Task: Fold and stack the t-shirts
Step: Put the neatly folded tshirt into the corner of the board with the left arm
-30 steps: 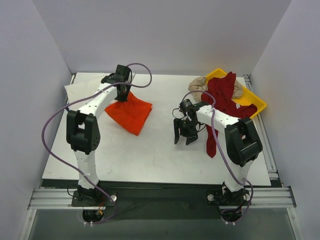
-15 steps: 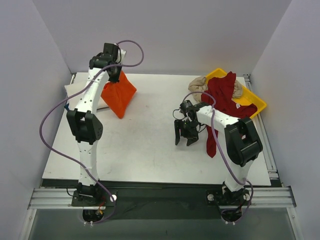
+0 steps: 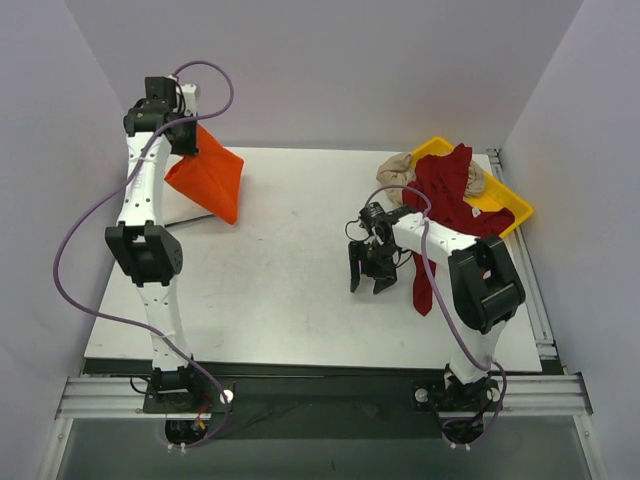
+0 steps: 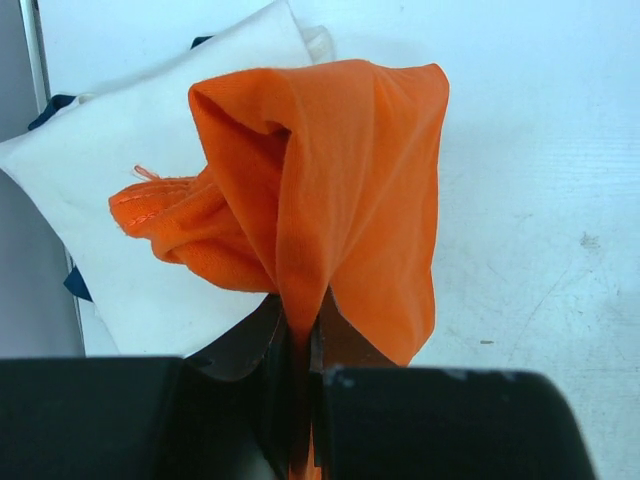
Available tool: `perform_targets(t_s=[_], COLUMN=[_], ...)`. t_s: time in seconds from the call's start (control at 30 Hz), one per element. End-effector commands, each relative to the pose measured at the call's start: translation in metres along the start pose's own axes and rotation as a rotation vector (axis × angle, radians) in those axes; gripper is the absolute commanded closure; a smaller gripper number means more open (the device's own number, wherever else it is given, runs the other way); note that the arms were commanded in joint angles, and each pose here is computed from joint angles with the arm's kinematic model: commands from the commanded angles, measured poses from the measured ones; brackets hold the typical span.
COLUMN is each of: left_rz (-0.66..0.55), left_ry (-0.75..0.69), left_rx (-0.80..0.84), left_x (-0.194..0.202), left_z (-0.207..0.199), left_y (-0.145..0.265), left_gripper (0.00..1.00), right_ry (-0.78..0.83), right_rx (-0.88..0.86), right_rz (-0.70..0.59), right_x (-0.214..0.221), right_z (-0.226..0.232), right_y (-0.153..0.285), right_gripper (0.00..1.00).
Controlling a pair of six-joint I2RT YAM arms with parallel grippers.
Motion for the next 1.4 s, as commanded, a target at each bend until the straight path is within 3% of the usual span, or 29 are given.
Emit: perform_targets(t_s=[0.0, 0.33, 0.67, 0.7, 0.83, 0.9, 0.93, 0.97, 1.03, 1.37], left_rz=[-0.221, -0.219, -0.128, -0.122, -0.085, -0.069, -0.067, -0.070, -0.076, -0.087], left_ry=[0.048, 0.119, 0.215, 0.248, 0.358, 0.399, 0.417, 0.418, 0.414, 0.342], left_rx=[0.027, 0.108, 0.056, 0.046, -0.044, -0.081, -0.095, -0.105, -0.119, -0.124], left_x=[-0.031, -0.014, 0.022, 0.024, 0.049, 0.057, 0.060, 0.060, 0.058, 0.053], left_z=[0.020, 0.049, 0.087, 0.091, 0.131, 0.142, 0.148, 0.149, 0.147, 0.083], left_y=[0.039, 0.007, -0.031, -0.032, -0.040, -0.038, -0.034, -0.030, -0.021, 0.030], left_gripper=[1.00, 1.00, 1.00, 0.95, 0.53, 0.43, 0.25, 0.16, 0.04, 0.03], right_ry=[0.000, 0.001, -0.004, -0.005, -0.009, -0.014, -0.014, -0.014, -0.015, -0.005], right_rx=[0.000, 0.003, 0.001, -0.006, -0.020, -0.031, -0.040, -0.038, -0.049, -0.077], right_rz=[0.002, 0.001, -0.015, -0.021, -0.036, -0.056, -0.066, -0.068, -0.086, -0.267], right_x=[0.011, 0.019, 0.030, 0.031, 0.037, 0.039, 0.040, 0.040, 0.040, 0.036], right_z=[0.000, 0.001, -0.001, -0.001, 0.001, 0.002, 0.002, 0.002, 0.003, 0.003], right_y=[0.012, 0.013, 0.019, 0.021, 0.027, 0.033, 0.036, 0.036, 0.042, 0.077], right_gripper=[0.41, 0.41, 0.41, 0.41, 0.41, 0.41, 0.41, 0.41, 0.41, 0.41])
Point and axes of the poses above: each gripper's point midway between its finger pads, its own y axis back along the fingers, its own z axis along the line the jaws close on, x = y × z, the point moved 8 cm from there along y, back along the fingers, and after that the axes turned 13 degrees about -y, right-handed, at the moved point
